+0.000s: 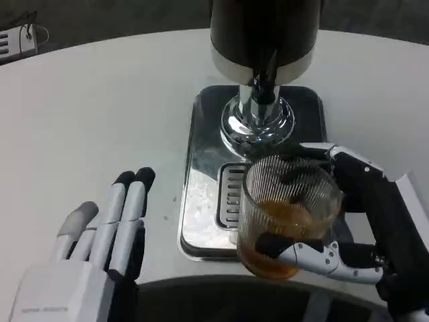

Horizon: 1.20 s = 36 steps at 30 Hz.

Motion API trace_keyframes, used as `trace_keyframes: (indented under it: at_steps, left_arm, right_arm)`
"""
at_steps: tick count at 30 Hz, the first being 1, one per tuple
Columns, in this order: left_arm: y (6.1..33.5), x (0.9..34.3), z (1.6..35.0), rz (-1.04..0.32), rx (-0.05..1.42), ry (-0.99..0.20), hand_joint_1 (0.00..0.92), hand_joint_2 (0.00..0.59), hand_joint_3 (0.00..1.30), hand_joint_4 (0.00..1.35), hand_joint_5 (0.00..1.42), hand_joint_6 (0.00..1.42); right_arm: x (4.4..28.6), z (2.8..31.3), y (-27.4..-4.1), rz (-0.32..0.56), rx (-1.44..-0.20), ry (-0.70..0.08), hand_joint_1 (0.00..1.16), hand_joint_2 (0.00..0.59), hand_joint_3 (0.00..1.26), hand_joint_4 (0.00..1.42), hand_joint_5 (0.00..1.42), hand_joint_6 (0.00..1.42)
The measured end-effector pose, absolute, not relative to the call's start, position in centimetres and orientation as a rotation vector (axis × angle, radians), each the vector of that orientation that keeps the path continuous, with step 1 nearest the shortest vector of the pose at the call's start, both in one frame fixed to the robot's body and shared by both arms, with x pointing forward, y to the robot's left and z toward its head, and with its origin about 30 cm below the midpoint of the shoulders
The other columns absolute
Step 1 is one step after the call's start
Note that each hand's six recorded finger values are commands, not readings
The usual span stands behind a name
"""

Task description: Grasp the cup under the faucet to collect the drink, then remove the cup.

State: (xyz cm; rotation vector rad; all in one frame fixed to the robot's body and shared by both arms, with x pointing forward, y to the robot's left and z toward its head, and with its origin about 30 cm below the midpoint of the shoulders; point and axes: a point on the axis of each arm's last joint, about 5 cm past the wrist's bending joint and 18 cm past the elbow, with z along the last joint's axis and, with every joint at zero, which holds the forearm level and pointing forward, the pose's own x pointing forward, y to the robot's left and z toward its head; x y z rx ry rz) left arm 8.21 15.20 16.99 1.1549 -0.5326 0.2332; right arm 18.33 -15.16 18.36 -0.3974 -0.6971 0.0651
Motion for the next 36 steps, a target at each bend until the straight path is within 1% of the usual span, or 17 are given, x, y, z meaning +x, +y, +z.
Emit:
trace_keyframes:
  at_steps: [8, 12, 17, 21, 24, 36]
  left_arm:
    - [14.9, 7.5, 17.1, 0.254, 1.288, -0.440, 0.000, 0.074, 0.00, 0.00, 0.17, 0.13]
    - [14.9, 7.3, 17.0, 0.269, 1.319, -0.403, 0.000, 0.070, 0.00, 0.00, 0.17, 0.13]
    - [15.0, 7.0, 17.1, 0.282, 1.354, -0.381, 0.000, 0.056, 0.00, 0.00, 0.15, 0.12]
    - [14.8, 7.1, 17.2, 0.268, 1.376, -0.352, 0.000, 0.053, 0.00, 0.00, 0.15, 0.12]
    - [14.5, 7.4, 17.3, 0.268, 1.368, -0.362, 0.000, 0.052, 0.00, 0.00, 0.15, 0.12]
    - [13.9, 9.0, 18.0, 0.244, 1.411, -0.401, 0.000, 0.048, 0.00, 0.00, 0.15, 0.11]
  right_arm:
    - [17.3, 19.8, -15.4, 0.097, -0.423, -0.785, 1.16, 0.079, 0.80, 0.95, 1.17, 1.42]
    - [16.9, 20.4, -15.4, 0.116, -0.433, -0.823, 1.16, 0.079, 0.80, 0.95, 1.17, 1.42]
    - [16.7, 20.7, -15.3, 0.125, -0.434, -0.844, 1.16, 0.078, 0.79, 0.95, 1.16, 1.42]
    - [16.4, 21.0, -14.9, 0.144, -0.446, -0.882, 1.16, 0.078, 0.79, 0.95, 1.16, 1.42]
    - [16.4, 21.0, -14.8, 0.152, -0.450, -0.886, 1.16, 0.078, 0.79, 0.94, 1.16, 1.42]
    - [16.2, 20.9, -15.1, 0.183, -0.483, -0.900, 1.16, 0.079, 0.78, 0.93, 1.16, 1.42]
